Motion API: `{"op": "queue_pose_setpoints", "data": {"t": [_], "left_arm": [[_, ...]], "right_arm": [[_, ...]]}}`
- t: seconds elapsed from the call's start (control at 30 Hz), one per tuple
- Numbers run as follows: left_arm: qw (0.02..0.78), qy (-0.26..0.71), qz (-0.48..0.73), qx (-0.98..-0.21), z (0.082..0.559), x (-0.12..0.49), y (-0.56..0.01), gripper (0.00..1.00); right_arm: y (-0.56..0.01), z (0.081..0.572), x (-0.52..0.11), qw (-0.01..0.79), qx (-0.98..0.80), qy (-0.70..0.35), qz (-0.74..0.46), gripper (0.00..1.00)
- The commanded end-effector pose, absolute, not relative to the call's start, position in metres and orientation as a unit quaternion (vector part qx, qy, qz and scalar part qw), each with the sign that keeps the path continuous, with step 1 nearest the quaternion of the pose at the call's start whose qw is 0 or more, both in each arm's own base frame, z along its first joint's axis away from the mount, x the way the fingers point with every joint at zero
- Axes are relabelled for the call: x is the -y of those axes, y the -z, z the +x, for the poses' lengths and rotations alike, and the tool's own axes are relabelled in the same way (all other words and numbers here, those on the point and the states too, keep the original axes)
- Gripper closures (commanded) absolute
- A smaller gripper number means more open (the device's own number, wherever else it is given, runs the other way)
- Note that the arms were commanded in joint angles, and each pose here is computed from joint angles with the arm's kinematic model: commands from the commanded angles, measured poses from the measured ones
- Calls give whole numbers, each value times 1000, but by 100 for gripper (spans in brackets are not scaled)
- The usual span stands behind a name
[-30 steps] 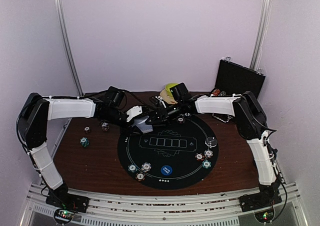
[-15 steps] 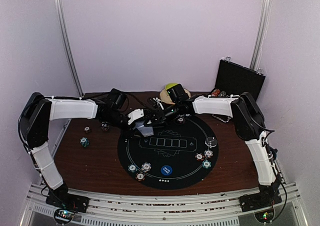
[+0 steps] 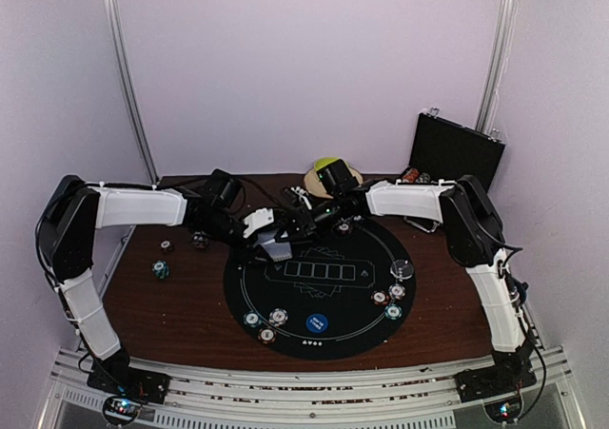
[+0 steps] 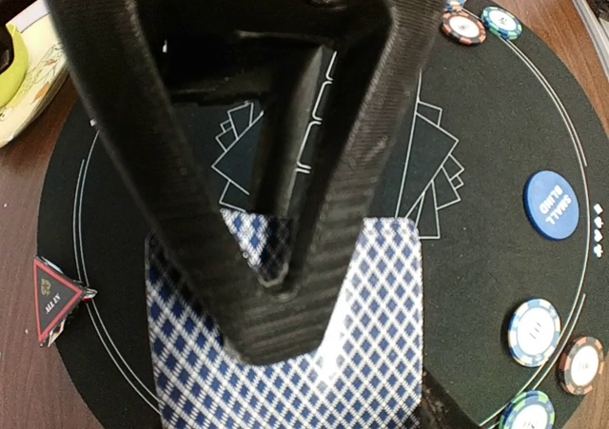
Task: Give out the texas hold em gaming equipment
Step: Pass from the left arm to the right
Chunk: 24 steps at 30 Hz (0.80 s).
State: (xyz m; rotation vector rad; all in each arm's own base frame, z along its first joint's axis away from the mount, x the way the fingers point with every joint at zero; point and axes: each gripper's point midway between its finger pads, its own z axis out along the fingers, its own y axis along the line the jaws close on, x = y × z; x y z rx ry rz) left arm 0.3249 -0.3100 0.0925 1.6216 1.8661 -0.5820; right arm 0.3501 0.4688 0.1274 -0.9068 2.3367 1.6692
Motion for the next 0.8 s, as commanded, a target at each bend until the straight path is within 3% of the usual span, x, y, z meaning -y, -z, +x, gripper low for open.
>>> {"op": "queue_pose_setpoints", "data": {"t": [0.0, 0.57, 0.77], "left_arm": [[308, 230, 612, -691, 327, 319, -99, 67], [303, 239, 614, -689, 324, 319, -98, 66], [301, 241, 614, -689, 324, 320, -97, 66]], "right_arm": [[-131, 356, -468, 85, -776, -540, -316, 67], [-131, 377, -446, 126, -797, -494, -323, 70], [-125, 381, -442, 133, -806, -477, -325, 76]]}}
